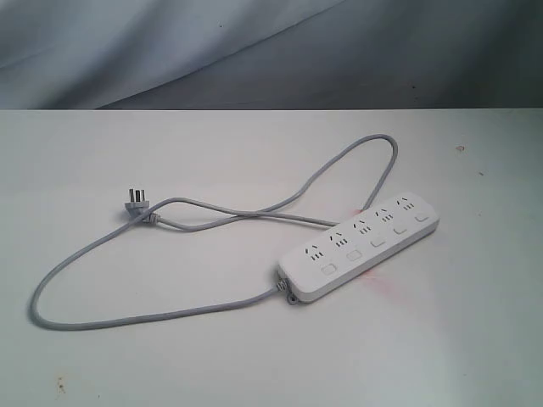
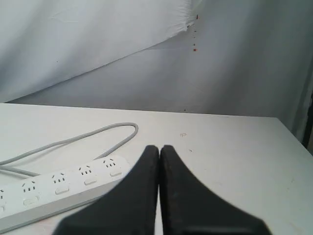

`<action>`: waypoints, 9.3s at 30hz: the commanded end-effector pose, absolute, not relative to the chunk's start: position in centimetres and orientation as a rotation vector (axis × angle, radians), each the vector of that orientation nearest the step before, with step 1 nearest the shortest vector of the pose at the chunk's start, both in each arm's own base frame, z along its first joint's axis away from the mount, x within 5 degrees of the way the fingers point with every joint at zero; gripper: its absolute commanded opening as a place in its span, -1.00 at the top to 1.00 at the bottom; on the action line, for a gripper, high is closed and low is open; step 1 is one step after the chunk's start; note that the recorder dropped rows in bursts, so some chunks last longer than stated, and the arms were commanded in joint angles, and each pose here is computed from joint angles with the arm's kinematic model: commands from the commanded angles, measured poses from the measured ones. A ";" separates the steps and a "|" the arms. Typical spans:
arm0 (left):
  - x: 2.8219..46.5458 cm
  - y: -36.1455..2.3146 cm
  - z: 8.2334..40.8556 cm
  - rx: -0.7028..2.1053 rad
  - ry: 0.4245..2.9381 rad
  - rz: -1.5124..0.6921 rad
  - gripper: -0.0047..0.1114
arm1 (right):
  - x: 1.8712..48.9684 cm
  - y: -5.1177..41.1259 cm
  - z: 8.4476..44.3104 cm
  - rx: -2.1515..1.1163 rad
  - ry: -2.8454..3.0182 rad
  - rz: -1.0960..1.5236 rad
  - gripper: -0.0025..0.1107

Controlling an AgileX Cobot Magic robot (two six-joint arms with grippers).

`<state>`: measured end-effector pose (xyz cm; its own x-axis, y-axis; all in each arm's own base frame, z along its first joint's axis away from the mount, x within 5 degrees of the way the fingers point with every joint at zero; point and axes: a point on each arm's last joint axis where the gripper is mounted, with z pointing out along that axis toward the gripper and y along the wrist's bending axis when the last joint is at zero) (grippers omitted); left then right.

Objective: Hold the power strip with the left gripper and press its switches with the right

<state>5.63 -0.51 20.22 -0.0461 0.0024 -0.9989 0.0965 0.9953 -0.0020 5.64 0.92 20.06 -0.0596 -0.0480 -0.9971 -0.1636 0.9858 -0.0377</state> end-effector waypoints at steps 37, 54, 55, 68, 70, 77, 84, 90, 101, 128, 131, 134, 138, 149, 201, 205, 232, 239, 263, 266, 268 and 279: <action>19.6 -4.7 32.5 0.149 2.143 -0.444 0.92 | 14.9 2.9 33.6 -0.111 1.936 0.190 0.96; 28.2 -16.0 27.4 0.771 2.349 -0.667 0.92 | 26.4 9.9 25.3 -0.612 2.579 0.489 0.96; 28.7 -17.9 26.5 0.861 2.369 -0.634 0.92 | 27.1 10.1 24.5 -0.615 2.614 0.504 0.96; 31.5 -29.8 18.0 1.507 2.278 -0.238 0.92 | 30.5 11.2 21.6 -0.627 2.730 0.549 0.96; 32.2 -30.4 17.0 1.511 2.287 -0.218 0.92 | 31.4 11.5 20.8 -0.641 2.765 0.567 0.96; 33.2 -30.8 15.6 1.578 2.274 -0.147 0.92 | 33.7 12.2 19.7 -0.653 2.793 0.590 0.96; 33.1 -30.7 13.8 1.638 2.313 -0.124 0.92 | 34.4 12.5 18.4 -0.657 2.834 0.604 0.96; 32.3 -31.2 13.6 1.728 2.283 -0.125 0.92 | 34.6 12.5 17.6 -0.659 2.851 0.597 0.96; 30.1 -33.2 13.5 1.867 2.181 -0.119 0.92 | 34.6 12.5 17.4 -0.662 2.860 0.598 0.96; 29.8 -32.8 9.6 1.952 2.278 -0.089 0.92 | 34.7 14.9 17.0 -0.819 2.754 0.099 0.96; 29.8 -32.8 9.6 1.952 2.278 -0.089 0.92 | 35.3 14.0 17.1 -0.779 2.731 0.027 0.96; 29.8 -32.8 9.6 1.952 2.278 -0.089 0.92 | 36.0 12.8 17.0 -0.731 2.733 0.019 0.96; 29.8 -32.8 9.6 1.909 2.316 -0.093 0.92 | 37.9 12.4 16.6 -0.691 2.820 0.006 0.96; 29.9 -33.0 9.6 1.805 2.377 -0.120 0.92 | 38.8 12.8 15.7 -0.693 2.882 0.015 0.96; 29.9 -33.0 9.6 1.804 2.376 -0.120 0.92 | 38.7 12.7 8.2 -0.740 3.045 -0.014 0.96; 29.9 -33.0 9.6 1.805 2.377 -0.119 0.92 | 39.1 12.8 12.4 -0.700 2.925 0.003 0.96; 29.8 -32.9 9.6 1.817 2.387 -0.113 0.92 | 38.0 13.0 16.9 -0.682 2.900 0.133 0.96; 29.7 -32.8 9.6 1.809 2.410 -0.113 0.92 | 37.6 13.7 16.9 -0.694 2.916 0.231 0.96; 29.7 -32.8 9.6 1.811 2.407 -0.109 0.92 | 37.8 14.1 14.0 -0.716 2.969 0.216 0.96; 29.7 -32.8 9.6 1.811 2.406 -0.108 0.92 | 37.9 14.1 13.6 -0.718 2.977 0.215 0.96; 29.7 -32.8 9.6 1.811 2.406 -0.108 0.92 | 37.9 14.1 13.1 -0.721 2.991 0.214 0.96; 29.7 -32.8 9.6 1.808 2.407 -0.109 0.92 | 37.6 14.1 10.7 -0.743 3.071 0.207 0.96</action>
